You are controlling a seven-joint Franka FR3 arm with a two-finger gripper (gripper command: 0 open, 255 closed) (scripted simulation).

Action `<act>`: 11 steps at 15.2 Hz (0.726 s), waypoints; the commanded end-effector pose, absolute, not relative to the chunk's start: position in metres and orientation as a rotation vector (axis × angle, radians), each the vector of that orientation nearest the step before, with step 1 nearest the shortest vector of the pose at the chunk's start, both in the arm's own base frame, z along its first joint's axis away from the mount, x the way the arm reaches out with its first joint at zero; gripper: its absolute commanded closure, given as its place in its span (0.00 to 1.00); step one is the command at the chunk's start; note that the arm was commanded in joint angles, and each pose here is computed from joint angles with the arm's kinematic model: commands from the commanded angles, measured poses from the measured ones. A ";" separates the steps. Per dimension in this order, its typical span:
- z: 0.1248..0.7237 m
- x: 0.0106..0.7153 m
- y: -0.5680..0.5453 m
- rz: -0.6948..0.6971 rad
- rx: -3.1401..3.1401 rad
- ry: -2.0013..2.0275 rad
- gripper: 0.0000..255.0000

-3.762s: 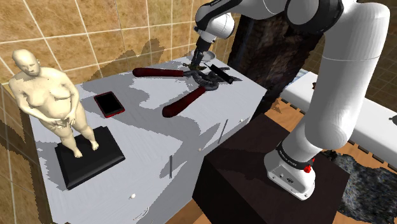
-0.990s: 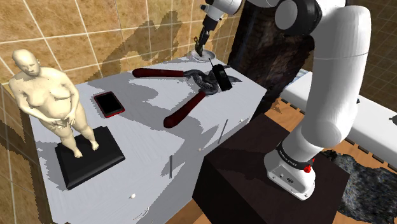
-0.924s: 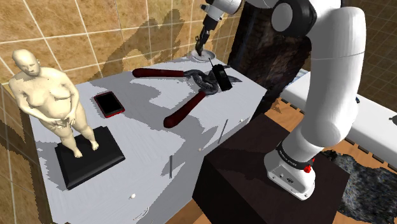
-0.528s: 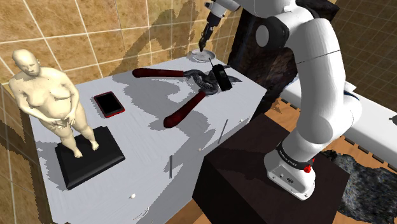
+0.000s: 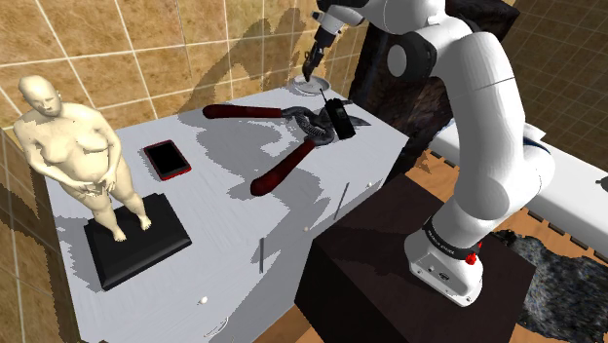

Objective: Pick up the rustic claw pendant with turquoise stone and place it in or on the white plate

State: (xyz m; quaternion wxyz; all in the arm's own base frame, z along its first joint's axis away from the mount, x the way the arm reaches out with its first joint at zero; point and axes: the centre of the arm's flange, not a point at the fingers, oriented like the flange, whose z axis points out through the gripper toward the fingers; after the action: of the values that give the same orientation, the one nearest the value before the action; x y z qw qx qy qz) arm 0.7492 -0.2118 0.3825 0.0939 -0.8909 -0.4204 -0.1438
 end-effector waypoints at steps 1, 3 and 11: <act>0.361 0.745 -0.216 -0.406 -2.649 -1.237 1.00; 0.351 0.745 -0.216 -0.406 -2.649 -1.237 1.00; 0.344 0.745 -0.216 -0.406 -2.649 -1.237 1.00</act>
State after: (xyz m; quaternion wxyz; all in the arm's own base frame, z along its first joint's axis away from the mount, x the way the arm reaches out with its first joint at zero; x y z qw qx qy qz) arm 0.7468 -0.2131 0.3485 0.0945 -0.8920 -0.4193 -0.1402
